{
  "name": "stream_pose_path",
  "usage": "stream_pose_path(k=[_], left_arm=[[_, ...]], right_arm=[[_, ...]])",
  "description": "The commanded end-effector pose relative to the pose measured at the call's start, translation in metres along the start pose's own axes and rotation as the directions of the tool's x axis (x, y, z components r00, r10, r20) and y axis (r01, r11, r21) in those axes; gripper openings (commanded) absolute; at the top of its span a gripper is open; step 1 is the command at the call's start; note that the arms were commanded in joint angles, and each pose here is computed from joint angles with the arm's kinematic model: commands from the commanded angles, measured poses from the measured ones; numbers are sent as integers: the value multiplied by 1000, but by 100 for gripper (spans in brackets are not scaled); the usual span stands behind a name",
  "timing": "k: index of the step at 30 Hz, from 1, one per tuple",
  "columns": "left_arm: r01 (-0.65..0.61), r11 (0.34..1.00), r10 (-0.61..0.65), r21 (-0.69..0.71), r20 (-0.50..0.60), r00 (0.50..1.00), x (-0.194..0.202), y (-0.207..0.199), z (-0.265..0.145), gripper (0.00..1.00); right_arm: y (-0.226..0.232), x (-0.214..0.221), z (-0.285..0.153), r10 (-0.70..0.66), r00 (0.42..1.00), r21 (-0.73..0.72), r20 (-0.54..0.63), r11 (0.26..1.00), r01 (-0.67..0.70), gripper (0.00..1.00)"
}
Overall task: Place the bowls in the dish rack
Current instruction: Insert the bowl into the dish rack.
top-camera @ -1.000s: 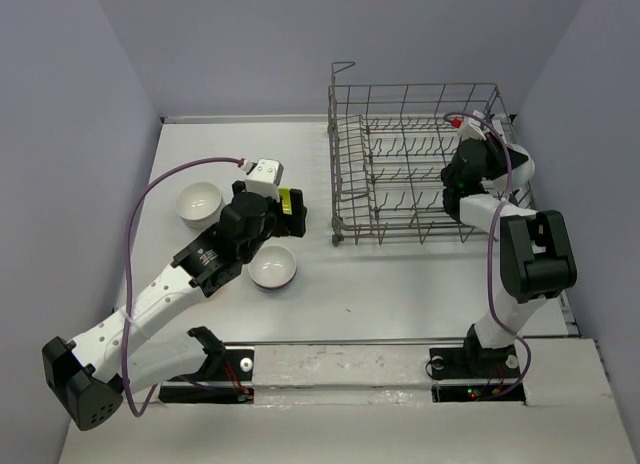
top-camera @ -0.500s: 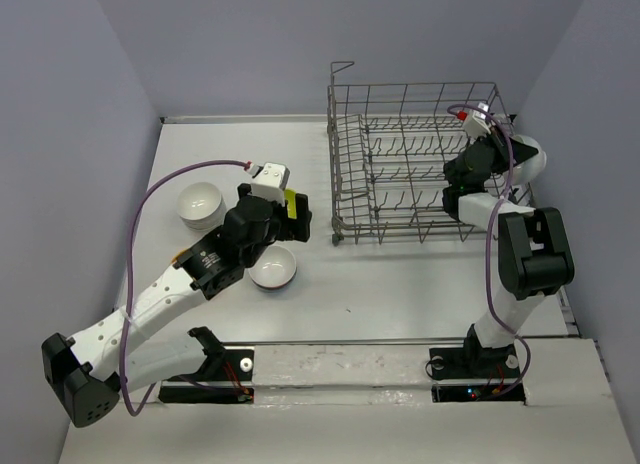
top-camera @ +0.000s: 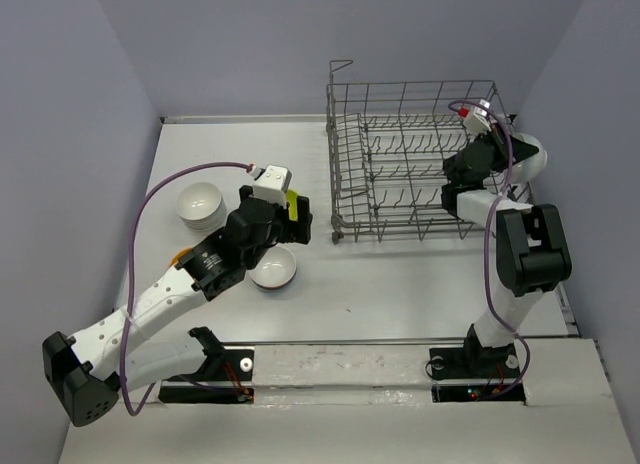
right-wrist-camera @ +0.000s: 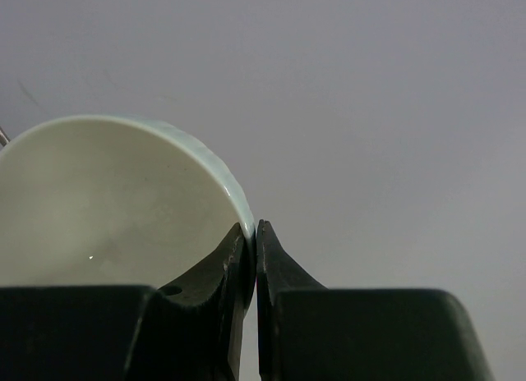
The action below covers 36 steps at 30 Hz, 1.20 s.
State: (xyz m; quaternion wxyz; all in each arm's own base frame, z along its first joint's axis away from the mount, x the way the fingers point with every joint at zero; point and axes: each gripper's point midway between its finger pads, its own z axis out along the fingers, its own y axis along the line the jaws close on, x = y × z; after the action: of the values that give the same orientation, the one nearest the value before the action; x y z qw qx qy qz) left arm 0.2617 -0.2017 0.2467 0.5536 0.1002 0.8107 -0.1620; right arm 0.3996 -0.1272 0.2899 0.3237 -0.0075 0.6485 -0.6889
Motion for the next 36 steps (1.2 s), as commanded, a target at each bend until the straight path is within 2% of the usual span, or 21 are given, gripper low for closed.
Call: stream_pose_path(k=[1, 7, 8, 9, 11, 20, 36], left_arm=[[7, 1000, -7, -4, 48, 999, -10, 0, -2, 99], [4, 1000, -4, 0, 44, 999, -8, -1, -2, 99], [4, 1000, -4, 0, 44, 999, -8, -1, -2, 99], [4, 1000, -4, -1, 41, 999, -8, -1, -1, 99], [3, 1000, -3, -1, 42, 999, -8, -1, -2, 99], [4, 1000, -4, -1, 41, 999, -8, -1, -2, 99], [3, 1000, -3, 2, 41, 999, -8, -1, -1, 99]], right_arm=[[41, -3, -18, 47, 998, -5, 36, 999, -47, 1], [44, -6, -20, 129, 992, -37, -14, 991, -129, 1], [46, -7, -20, 94, 995, -59, -18, 994, -95, 1], [41, -8, -19, 162, 986, -63, -25, 985, -163, 1], [40, -9, -19, 171, 985, -81, -32, 981, -173, 1], [49, -4, -21, 138, 988, -97, -71, 985, -145, 1], [64, 0, -22, 86, 995, -79, -60, 993, -90, 1]])
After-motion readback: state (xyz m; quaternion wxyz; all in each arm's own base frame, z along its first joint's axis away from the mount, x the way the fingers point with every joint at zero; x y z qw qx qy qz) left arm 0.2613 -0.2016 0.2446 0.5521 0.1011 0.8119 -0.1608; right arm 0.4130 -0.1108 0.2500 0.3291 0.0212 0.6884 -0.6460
